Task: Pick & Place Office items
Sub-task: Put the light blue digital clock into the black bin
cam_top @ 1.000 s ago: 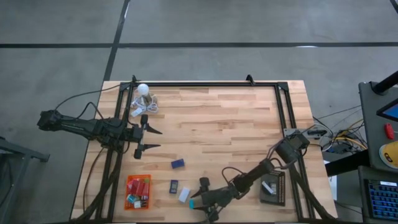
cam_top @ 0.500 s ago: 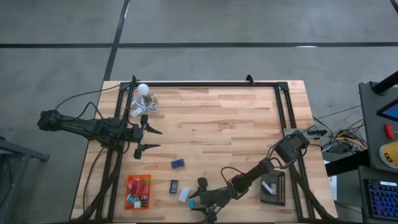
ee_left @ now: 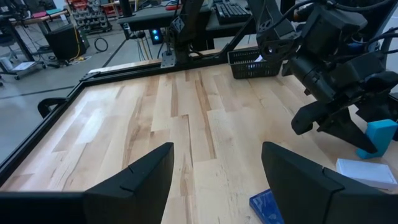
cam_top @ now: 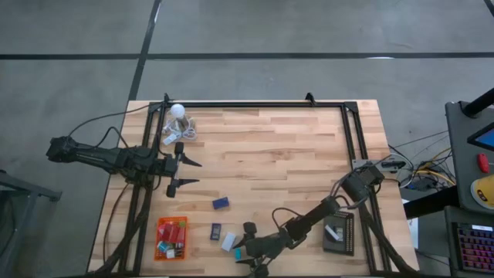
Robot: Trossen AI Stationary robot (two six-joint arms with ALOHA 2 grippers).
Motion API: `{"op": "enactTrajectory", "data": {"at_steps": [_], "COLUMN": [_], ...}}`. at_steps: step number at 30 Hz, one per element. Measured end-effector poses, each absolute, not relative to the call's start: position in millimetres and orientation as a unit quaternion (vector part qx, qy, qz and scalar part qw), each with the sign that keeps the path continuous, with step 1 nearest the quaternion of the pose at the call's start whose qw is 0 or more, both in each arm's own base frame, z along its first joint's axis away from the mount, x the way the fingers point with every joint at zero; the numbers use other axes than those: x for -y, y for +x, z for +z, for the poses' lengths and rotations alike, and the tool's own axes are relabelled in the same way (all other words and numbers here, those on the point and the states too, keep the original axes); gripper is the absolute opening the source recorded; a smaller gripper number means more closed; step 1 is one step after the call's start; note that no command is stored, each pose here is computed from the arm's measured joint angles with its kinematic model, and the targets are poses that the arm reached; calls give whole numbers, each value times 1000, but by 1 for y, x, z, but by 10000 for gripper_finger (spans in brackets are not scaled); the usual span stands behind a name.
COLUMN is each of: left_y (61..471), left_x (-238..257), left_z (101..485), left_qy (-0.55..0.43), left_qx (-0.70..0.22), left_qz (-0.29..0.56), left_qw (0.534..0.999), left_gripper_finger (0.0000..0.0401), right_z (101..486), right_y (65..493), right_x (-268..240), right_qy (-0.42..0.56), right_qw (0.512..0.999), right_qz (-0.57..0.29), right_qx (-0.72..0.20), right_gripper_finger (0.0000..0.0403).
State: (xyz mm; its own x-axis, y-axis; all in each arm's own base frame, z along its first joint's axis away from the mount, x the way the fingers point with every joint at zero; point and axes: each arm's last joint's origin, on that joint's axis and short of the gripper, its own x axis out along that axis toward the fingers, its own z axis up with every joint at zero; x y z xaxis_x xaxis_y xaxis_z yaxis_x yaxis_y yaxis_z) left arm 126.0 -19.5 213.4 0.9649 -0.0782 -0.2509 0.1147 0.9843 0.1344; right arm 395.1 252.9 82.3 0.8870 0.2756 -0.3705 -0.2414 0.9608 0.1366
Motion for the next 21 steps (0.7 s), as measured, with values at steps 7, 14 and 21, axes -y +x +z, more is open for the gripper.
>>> {"op": "enactTrajectory", "data": {"at_steps": [7,14,21], "left_y": [126,126,126], "left_x": [20,20,20], "left_z": [213,213,213], "left_qy": [74,74,74], "left_qx": [-123,-123,-124], "left_qz": [-49,-49,-49], "left_qw": [988,988,988], "left_gripper_finger": [248,248,248], "right_z": [81,80,80], "right_y": [394,394,394], "right_x": [-253,-253,-253], "right_qy": [44,45,41], "right_qw": [969,967,967], "right_qz": [132,137,137], "right_qx": [-206,-209,-213], "right_gripper_finger": [217,155,146]}}
